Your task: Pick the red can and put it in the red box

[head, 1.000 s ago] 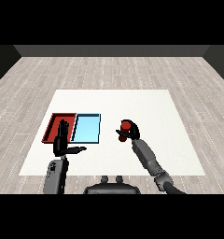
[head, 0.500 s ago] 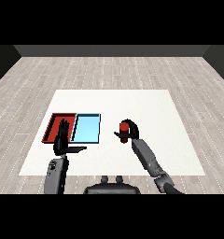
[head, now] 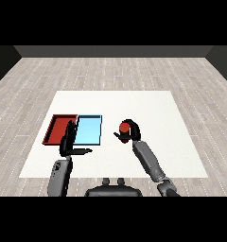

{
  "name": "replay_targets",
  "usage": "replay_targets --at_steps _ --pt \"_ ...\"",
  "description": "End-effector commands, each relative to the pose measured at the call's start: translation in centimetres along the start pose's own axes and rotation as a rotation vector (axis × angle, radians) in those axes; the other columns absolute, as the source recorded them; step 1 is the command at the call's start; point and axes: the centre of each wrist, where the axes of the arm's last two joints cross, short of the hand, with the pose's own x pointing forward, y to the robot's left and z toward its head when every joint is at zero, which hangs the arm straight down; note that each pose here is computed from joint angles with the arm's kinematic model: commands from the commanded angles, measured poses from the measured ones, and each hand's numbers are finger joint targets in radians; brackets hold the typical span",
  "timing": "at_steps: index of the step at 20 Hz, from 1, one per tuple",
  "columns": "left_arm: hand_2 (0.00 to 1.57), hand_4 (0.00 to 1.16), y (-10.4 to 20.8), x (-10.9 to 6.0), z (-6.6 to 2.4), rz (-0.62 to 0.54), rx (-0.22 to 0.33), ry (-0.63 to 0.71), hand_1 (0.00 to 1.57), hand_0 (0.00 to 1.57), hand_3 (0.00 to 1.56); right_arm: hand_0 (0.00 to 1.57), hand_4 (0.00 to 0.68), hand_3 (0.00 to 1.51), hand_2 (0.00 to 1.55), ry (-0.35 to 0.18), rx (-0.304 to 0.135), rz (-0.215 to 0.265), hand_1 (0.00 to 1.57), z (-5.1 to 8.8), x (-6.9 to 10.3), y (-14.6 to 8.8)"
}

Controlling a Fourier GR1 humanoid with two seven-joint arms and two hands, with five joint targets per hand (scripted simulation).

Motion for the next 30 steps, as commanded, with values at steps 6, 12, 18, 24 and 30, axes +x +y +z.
replay_targets --at_steps 6,12,18,24,30 --pt "0.0 0.0 -5.6 0.1 -3.28 0.052 -0.125 0.051 0.0 0.0 0.0 1.42 0.65 1.42 1.44 -0.032 0.001 -0.018 1.42 -1.2 4.2 1.4" --pt "0.0 0.0 -7.8 0.2 -2.19 0.088 -0.151 0.079 0.0 0.0 0.0 1.42 0.652 1.42 1.44 -0.052 0.018 -0.025 1.42 -0.7 4.5 -1.4" --pt "0.0 0.0 -11.1 0.0 -3.49 0.123 -0.201 0.09 0.0 0.0 0.0 1.41 0.653 1.42 1.44 -0.088 0.049 -0.057 1.41 -0.5 4.9 1.2" --pt "0.0 0.0 -12.9 2.3 -4.24 0.117 -0.241 0.082 0.0 0.0 0.0 1.38 0.629 1.39 1.4 -0.112 0.095 -0.051 1.38 0.4 6.0 3.7" --pt "0.0 0.0 -12.8 0.0 -2.3 0.105 -0.24 0.115 0.0 0.0 0.0 1.4 0.615 1.4 1.41 -0.159 0.11 -0.068 1.4 -0.5 6.3 3.9"
